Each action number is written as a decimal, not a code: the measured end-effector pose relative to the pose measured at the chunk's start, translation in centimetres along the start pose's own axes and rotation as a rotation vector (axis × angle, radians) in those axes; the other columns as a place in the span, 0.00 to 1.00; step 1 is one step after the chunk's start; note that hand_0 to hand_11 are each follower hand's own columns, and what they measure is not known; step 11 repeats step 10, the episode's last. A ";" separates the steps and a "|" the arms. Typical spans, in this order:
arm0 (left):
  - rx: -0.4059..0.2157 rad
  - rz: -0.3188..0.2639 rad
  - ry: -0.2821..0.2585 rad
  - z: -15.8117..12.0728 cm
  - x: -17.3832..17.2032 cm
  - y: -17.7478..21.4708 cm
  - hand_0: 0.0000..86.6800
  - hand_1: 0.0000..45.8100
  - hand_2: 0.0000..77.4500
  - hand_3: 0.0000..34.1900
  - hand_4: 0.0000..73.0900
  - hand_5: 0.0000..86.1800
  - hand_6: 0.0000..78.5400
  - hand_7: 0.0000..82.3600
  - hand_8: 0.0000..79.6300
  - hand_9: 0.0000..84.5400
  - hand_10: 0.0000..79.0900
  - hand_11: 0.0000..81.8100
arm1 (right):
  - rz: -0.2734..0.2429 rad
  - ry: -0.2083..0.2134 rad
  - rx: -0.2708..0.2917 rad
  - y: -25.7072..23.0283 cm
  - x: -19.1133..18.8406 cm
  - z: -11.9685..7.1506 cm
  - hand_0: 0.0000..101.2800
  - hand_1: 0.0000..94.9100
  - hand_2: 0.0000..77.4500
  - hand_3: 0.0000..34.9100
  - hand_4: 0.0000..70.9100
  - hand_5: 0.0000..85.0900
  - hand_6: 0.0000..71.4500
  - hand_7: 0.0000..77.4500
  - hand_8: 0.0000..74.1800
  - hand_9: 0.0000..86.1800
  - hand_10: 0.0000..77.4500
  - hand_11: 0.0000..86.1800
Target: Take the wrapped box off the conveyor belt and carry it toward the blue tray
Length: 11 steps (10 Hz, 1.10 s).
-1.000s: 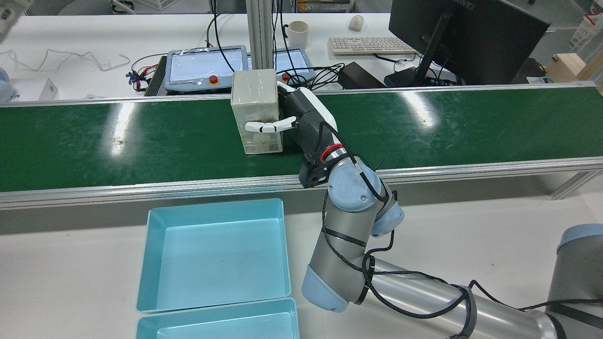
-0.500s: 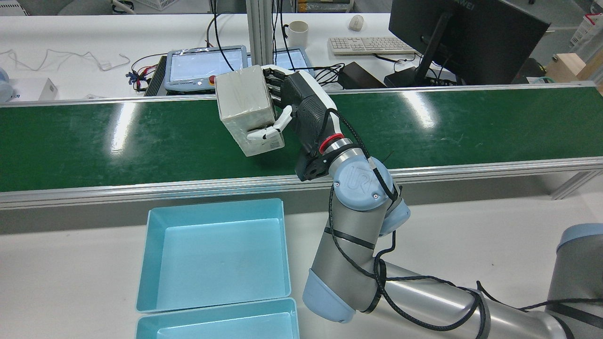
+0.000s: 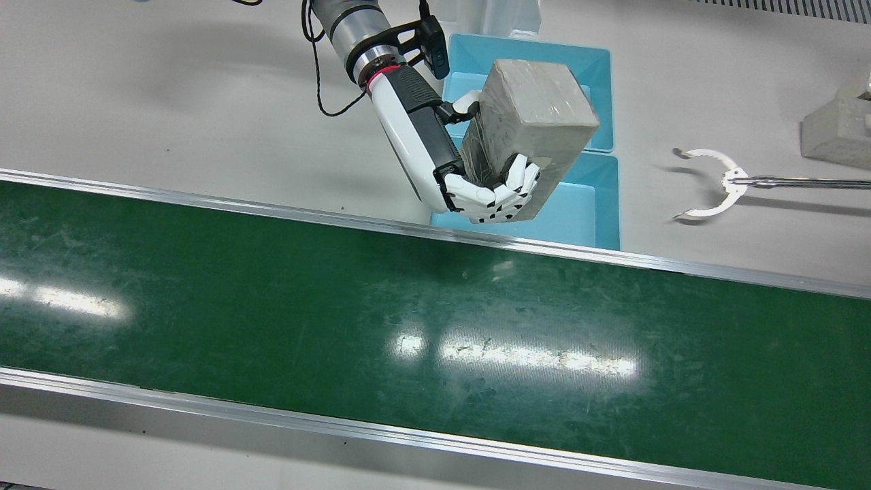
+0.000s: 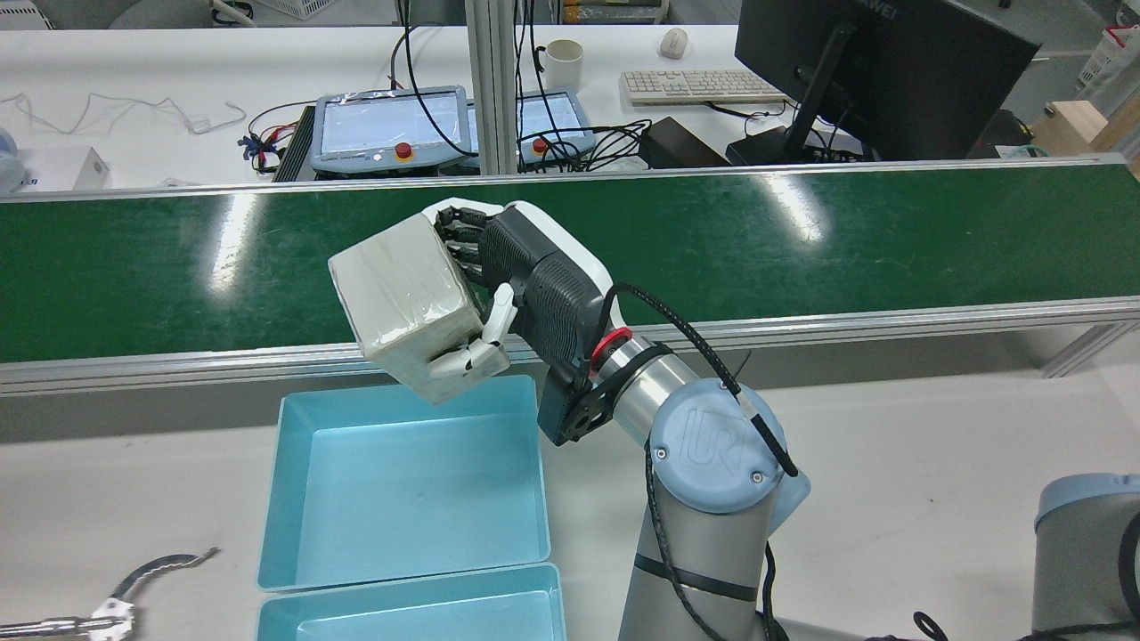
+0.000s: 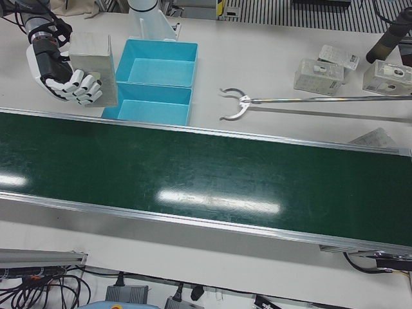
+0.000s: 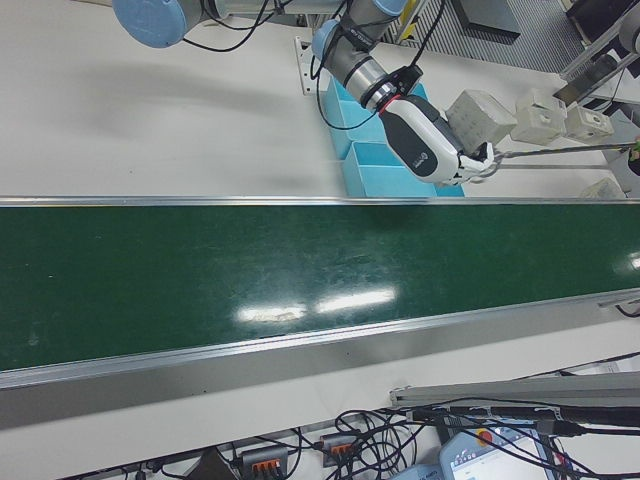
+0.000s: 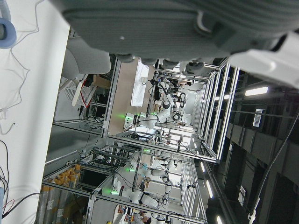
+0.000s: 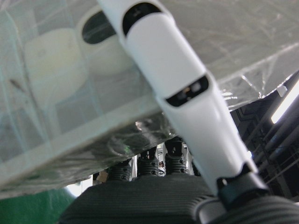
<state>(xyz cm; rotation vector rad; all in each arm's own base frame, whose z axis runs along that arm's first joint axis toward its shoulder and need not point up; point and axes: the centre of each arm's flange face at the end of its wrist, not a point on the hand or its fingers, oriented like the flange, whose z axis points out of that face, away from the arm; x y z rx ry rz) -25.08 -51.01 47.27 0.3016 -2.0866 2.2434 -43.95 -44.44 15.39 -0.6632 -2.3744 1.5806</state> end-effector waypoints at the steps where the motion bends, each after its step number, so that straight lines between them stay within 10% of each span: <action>1: 0.000 0.000 0.000 0.0 0.0 0.0 0.00 0.00 0.01 0.00 0.00 0.01 0.01 0.01 0.01 0.00 0.01 0.01 | 0.012 0.034 0.004 -0.1 1.6 -1.3 0.58 0.07 0.42 0.01 0.48 0.62 0.58 0.47 0.64 0.46 0.44 0.47; 4: 0.000 0.000 0.000 0.0 0.0 0.0 0.00 0.00 0.01 0.00 0.00 0.01 0.01 0.01 0.01 0.00 0.01 0.01 | 0.039 0.081 0.012 -1.0 3.7 -3.9 0.58 0.02 0.39 0.01 0.46 0.67 0.59 0.46 0.61 0.46 0.25 0.47; 5: 0.000 0.000 0.000 0.0 0.0 0.0 0.00 0.00 0.01 0.00 0.00 0.01 0.01 0.01 0.01 0.00 0.01 0.01 | 0.048 0.089 0.016 -1.3 4.1 -4.3 0.66 0.10 0.29 0.01 0.25 0.58 0.52 0.42 0.39 0.35 0.07 0.37; 6: 0.000 0.000 0.000 0.0 0.0 0.0 0.00 0.00 0.01 0.00 0.00 0.01 0.01 0.01 0.01 0.00 0.01 0.01 | 0.060 0.100 0.022 -1.6 4.9 -4.6 0.66 0.25 0.11 0.01 0.25 0.58 0.43 0.36 0.39 0.35 0.00 0.23; 7: 0.000 0.000 0.000 0.0 0.0 0.0 0.00 0.00 0.01 0.00 0.00 0.01 0.01 0.01 0.01 0.00 0.01 0.01 | 0.075 0.115 0.024 -1.7 5.9 -4.9 0.58 0.08 0.03 0.08 0.12 0.37 0.18 0.11 0.24 0.22 0.00 0.05; 8: 0.000 0.000 0.000 0.0 0.0 0.0 0.00 0.00 0.01 0.00 0.00 0.01 0.01 0.01 0.01 0.00 0.01 0.01 | 0.090 0.129 0.023 -1.6 7.0 -5.2 0.50 0.08 0.03 0.03 0.12 0.37 0.18 0.11 0.06 0.11 0.00 0.02; 11: 0.000 0.000 0.000 0.0 0.0 0.0 0.00 0.00 0.01 0.00 0.00 0.01 0.01 0.00 0.01 0.00 0.01 0.01 | 0.112 0.152 0.017 -1.1 8.6 -5.7 0.46 0.13 0.06 0.09 0.15 0.25 0.05 0.04 0.00 0.01 0.00 0.02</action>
